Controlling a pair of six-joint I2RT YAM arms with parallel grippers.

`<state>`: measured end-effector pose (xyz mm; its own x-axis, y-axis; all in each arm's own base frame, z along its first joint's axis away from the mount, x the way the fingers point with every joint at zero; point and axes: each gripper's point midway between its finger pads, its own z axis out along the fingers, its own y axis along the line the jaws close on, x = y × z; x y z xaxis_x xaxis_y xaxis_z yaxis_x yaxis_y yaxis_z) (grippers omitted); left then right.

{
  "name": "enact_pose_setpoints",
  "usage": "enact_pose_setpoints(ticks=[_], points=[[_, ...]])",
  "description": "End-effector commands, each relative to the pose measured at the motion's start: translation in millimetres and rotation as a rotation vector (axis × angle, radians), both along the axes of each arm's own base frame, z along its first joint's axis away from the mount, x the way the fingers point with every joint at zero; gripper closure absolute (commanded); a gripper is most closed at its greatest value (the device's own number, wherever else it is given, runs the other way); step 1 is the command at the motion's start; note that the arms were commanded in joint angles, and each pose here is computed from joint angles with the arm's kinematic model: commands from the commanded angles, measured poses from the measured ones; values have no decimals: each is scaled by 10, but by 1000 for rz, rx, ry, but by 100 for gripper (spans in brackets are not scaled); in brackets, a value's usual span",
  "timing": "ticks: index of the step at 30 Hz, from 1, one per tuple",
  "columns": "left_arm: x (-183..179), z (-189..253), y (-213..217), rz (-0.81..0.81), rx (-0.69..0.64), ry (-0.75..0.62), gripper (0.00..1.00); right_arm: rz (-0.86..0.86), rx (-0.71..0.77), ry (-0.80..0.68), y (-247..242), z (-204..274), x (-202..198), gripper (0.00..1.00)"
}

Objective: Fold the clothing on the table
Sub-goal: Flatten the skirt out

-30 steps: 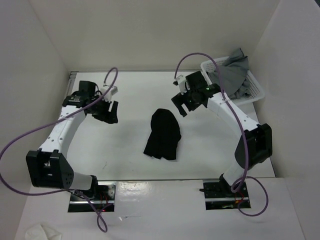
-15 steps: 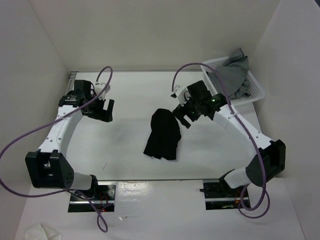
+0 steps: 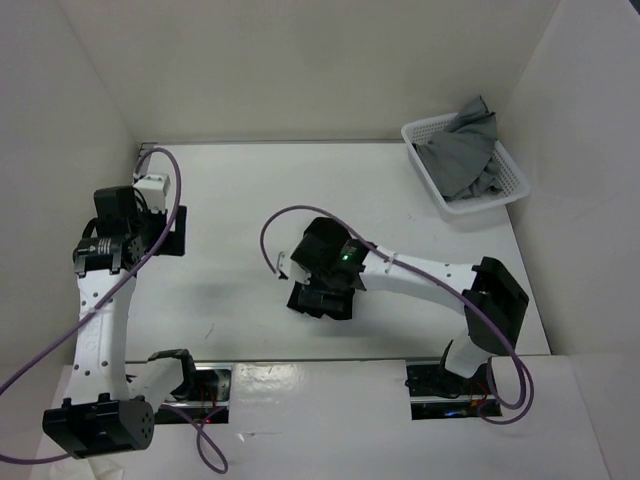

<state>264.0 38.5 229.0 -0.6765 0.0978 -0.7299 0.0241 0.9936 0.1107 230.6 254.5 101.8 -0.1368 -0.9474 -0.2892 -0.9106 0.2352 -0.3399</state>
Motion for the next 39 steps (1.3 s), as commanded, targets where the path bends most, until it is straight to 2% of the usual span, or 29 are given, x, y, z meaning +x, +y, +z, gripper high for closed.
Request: enact_pose_setpoints(ticks=[1,8,12,15,22,23,26,30,37,39], points=[[-62,0,24,28,-36,-7,0,47,-2,-93,248,52,-26,3],[-124,88,127,68,-58,-48,0,162,6,-22,485,30,-376,4],[-122,124,152,77,-56,-57,0,183,-47,-54,389,-85,-437,4],[-123,125,159,79,-61,-59,0,195,-22,-11,405,-113,-525,4],[-123,125,159,79,-61,-59,0,254,-98,4,304,-412,-785,6],[-123,125,159,79,-61,-59,0,244,-99,-22,301,-425,-742,6],[-123,125,159,79,-61,-59,0,229,-133,-53,294,-530,-697,16],[-123,125,159,79,-61,-59,0,196,-126,-114,334,-504,-587,22],[-136,113,122,65,-73,-61,0,166,-124,-186,366,-386,-464,23],[-136,113,122,65,-73,-61,0,154,-127,-214,371,-335,-417,27]])
